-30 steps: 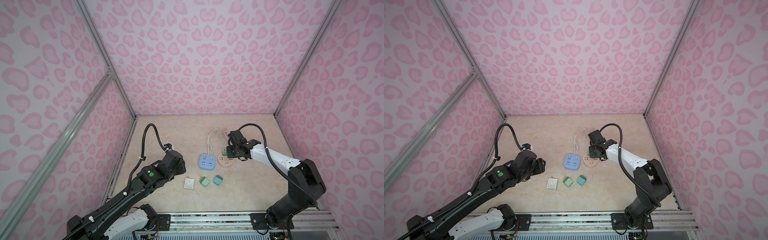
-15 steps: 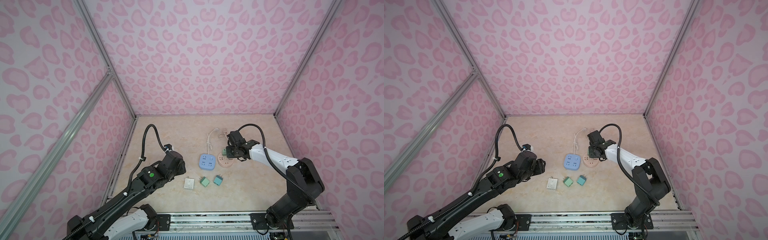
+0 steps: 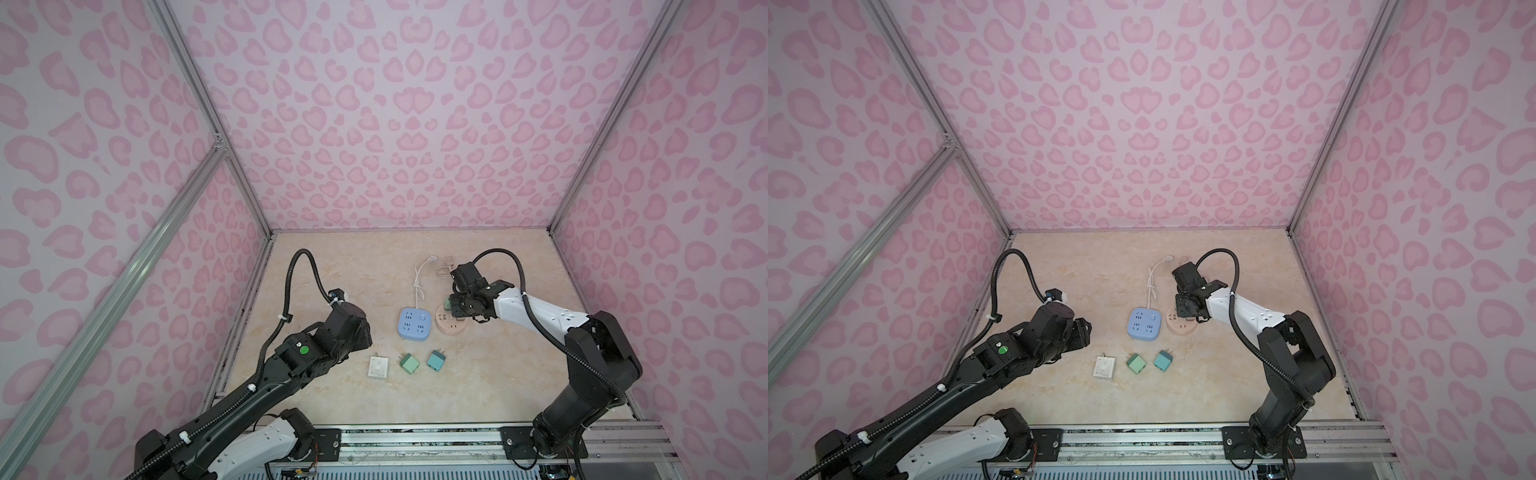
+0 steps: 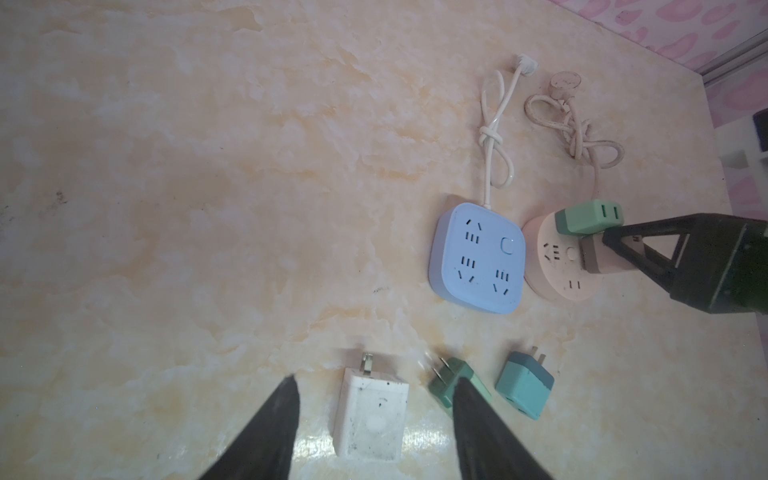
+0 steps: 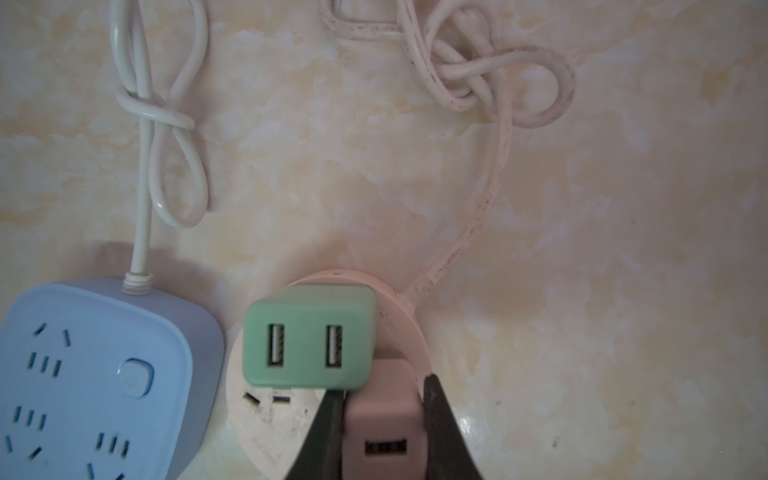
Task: Insert the plug
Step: 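Lower the pink adapter toward a free socket on the pink round strip, then press the pink adapter's prongs down into the strip socket with the right gripper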
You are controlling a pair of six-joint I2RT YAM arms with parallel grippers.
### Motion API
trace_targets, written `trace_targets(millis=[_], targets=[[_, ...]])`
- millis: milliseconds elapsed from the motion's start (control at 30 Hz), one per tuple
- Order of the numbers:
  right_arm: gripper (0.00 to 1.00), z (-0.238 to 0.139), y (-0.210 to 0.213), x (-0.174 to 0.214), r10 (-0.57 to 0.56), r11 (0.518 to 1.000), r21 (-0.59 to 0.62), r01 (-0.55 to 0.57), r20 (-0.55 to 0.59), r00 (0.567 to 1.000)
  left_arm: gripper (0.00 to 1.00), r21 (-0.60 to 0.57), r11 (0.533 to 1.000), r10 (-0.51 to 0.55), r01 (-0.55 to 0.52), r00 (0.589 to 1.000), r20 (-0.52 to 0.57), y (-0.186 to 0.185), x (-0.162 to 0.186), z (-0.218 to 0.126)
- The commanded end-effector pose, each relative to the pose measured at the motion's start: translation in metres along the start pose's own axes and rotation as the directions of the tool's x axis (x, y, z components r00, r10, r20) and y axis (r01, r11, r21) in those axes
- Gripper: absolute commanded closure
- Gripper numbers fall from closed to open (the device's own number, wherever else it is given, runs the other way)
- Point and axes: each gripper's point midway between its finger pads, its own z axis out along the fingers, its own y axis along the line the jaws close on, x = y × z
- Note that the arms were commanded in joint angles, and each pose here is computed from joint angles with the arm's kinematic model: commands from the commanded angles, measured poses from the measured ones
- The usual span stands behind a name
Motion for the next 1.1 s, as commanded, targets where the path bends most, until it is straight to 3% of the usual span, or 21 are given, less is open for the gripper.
trace_targets(millis=[0, 300, 800, 1067], targets=[[1.0, 0.01, -0.005, 0.017, -0.008, 1.0, 0.027, 0.01, -0.071, 0.997, 0.39, 0.005, 1.0, -0.01, 0.01, 1.0, 0.021, -0.002, -0.004, 0.002], [1.0, 0.014, -0.004, 0.027, -0.025, 0.999, 0.045, 0.029, -0.102, 0.994, 0.39, 0.005, 1.0, -0.011, 0.011, 1.0, 0.019, -0.002, -0.003, 0.005], [1.0, 0.035, -0.011, 0.068, -0.028, 0.995, 0.082, 0.053, -0.285, 0.958, 0.39, 0.008, 1.0, -0.016, 0.016, 1.0, 0.015, -0.001, 0.001, 0.008], [1.0, 0.028, -0.012, 0.07, -0.037, 0.995, 0.08, 0.063, -0.298, 0.954, 0.39, 0.015, 1.0, -0.019, 0.019, 1.0, 0.004, -0.004, 0.001, 0.01]])
